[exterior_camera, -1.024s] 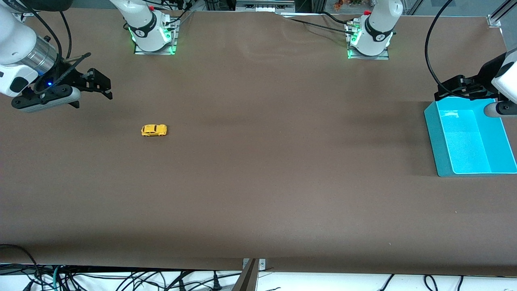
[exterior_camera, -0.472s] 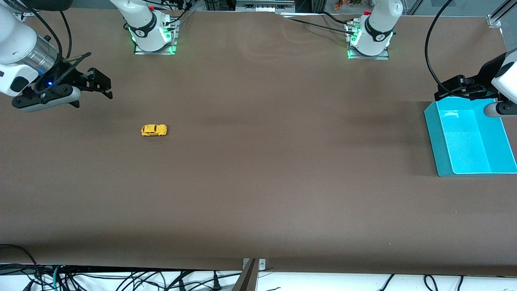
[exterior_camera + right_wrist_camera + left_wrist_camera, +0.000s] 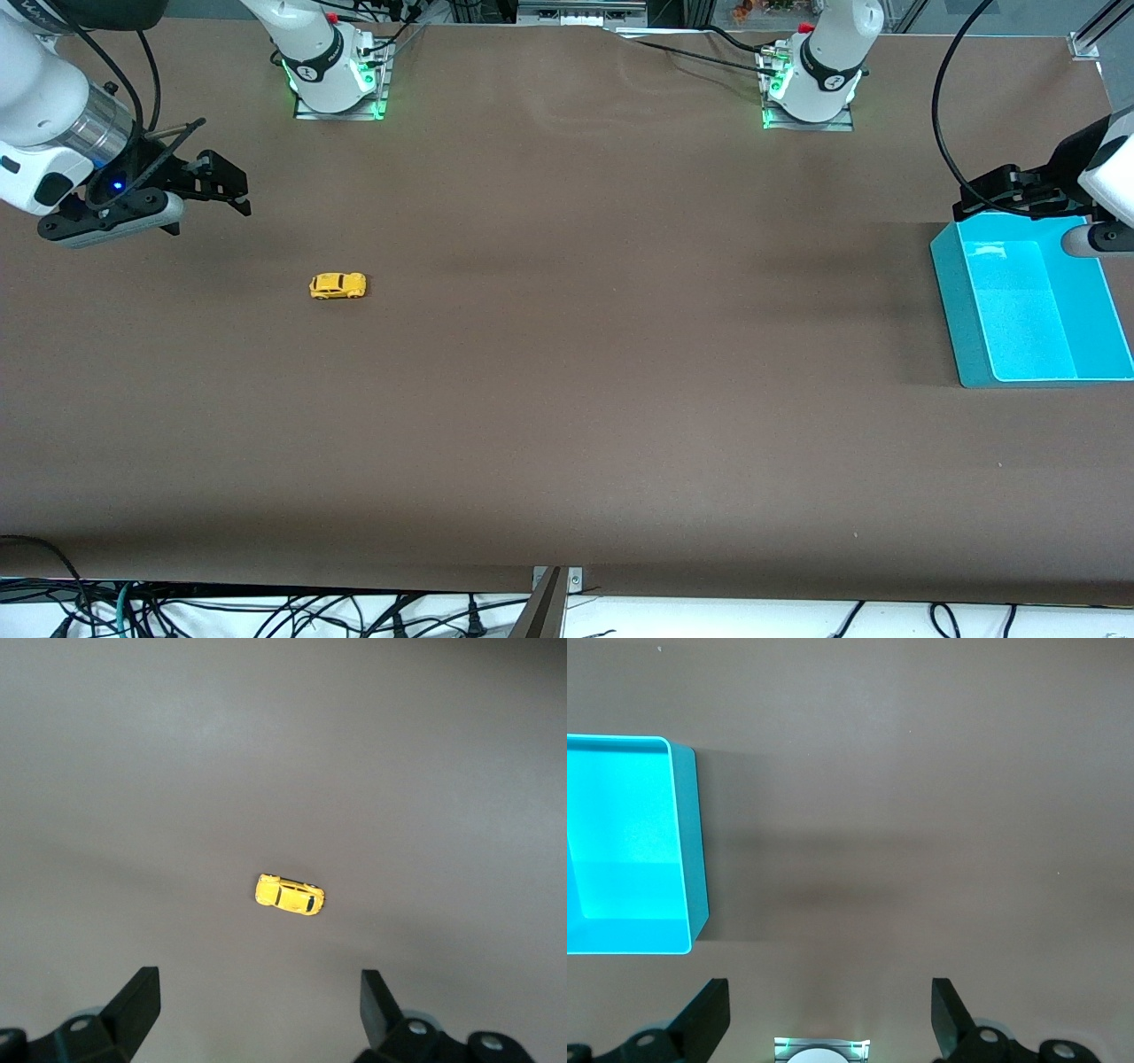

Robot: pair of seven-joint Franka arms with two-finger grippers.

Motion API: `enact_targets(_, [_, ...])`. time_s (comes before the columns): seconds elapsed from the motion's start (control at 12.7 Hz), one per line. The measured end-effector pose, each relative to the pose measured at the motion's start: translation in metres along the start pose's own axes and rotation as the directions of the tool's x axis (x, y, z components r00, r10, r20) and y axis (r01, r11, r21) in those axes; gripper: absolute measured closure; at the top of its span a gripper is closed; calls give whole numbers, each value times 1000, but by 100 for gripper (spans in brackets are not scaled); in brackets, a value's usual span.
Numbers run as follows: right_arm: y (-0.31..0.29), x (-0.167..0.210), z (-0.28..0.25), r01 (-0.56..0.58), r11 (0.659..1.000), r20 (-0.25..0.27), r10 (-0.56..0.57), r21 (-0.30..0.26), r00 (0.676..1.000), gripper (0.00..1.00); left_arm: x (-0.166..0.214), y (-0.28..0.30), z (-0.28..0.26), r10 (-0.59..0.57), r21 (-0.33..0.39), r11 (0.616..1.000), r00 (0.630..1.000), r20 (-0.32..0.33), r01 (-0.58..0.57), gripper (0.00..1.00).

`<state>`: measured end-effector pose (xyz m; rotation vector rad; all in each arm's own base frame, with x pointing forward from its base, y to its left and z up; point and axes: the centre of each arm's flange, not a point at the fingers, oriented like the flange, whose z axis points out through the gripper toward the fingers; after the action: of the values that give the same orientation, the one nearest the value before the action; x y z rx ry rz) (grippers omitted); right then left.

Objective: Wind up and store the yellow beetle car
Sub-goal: 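Reach the right gripper down over the yellow beetle car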

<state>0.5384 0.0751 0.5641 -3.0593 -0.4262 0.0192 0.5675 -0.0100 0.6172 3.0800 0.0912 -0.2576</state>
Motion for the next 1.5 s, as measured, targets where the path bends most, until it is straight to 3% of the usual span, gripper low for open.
enact_targets(0.71, [8, -13, 112, 2, 1000, 54, -2, 3, 999, 0, 0, 0, 0, 0, 0, 1000, 1000, 1, 0, 0])
enact_targets(0.94, [9, -22, 153, 214, 977, 49, -214, 10, 976, 0, 0, 0, 0, 0, 0, 1000, 1000, 1, 0, 0])
enact_targets(1.1, [8, -29, 182, 388, 922, 43, -388, 16, 921, 0, 0, 0, 0, -1, 0, 1000, 1000, 1, 1, 0])
enact_targets(1.18, [5, -32, 195, 483, 875, 38, -483, 19, 875, 0, 0, 0, 0, -1, 0, 1000, 1000, 1, 1, 0])
enact_targets(1.26, [3, -34, 207, 578, 816, 31, -578, 19, 815, 0, 0, 0, 1, -1, 0, 1000, 1000, 1, 1, 0])
enact_targets(1.5, [3, -40, 241, 812, 584, 6, -812, 9, 584, 0, 0, 0, 1, -1, 0, 1000, 1000, 1, 1, 0])
